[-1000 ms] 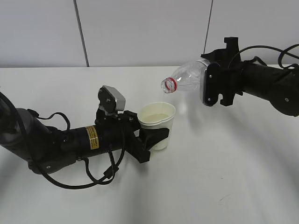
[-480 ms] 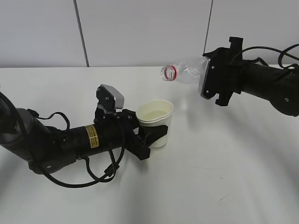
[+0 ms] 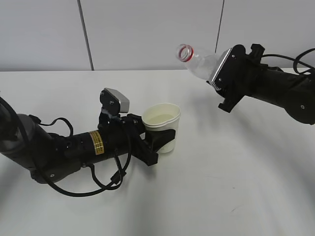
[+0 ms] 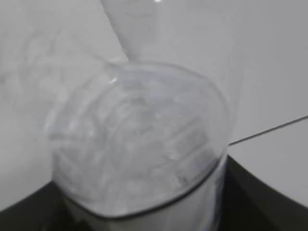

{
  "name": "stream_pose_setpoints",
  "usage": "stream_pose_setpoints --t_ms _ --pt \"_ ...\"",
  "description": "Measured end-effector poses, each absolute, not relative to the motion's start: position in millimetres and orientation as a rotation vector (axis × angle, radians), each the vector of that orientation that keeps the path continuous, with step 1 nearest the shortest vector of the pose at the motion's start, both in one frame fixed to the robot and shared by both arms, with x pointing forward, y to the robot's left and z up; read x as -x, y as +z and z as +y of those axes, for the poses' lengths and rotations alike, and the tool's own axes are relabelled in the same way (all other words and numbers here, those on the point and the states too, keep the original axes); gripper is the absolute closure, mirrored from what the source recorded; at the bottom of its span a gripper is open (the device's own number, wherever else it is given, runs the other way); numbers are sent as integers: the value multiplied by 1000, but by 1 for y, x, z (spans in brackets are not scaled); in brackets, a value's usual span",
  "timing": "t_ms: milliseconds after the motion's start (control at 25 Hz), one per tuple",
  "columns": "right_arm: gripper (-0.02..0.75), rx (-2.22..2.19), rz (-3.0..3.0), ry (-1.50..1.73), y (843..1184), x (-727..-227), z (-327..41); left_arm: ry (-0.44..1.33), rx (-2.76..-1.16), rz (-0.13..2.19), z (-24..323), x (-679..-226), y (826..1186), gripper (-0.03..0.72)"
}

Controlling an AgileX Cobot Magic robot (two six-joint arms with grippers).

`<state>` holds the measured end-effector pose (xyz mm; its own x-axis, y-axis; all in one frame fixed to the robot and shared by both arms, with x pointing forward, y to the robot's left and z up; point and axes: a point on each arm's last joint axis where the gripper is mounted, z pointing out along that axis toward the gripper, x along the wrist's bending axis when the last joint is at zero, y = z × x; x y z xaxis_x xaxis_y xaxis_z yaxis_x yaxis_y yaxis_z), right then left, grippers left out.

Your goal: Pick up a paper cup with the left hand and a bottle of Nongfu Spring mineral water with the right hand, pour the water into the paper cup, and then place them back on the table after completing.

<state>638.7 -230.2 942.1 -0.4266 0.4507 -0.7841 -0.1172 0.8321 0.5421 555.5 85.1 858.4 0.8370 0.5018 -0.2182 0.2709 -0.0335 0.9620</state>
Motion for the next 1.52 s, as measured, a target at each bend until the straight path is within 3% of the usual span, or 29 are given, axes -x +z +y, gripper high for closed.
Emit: stream_pose_setpoints --t_ms 800,1520 --pt "288 -1043 1779 1160 942 -639 -230 227 -1607 654 89 -560 859 295" --pt "288 -1103 1727 1241 945 -639 -229 383 -1561 843 162 -597 856 295"
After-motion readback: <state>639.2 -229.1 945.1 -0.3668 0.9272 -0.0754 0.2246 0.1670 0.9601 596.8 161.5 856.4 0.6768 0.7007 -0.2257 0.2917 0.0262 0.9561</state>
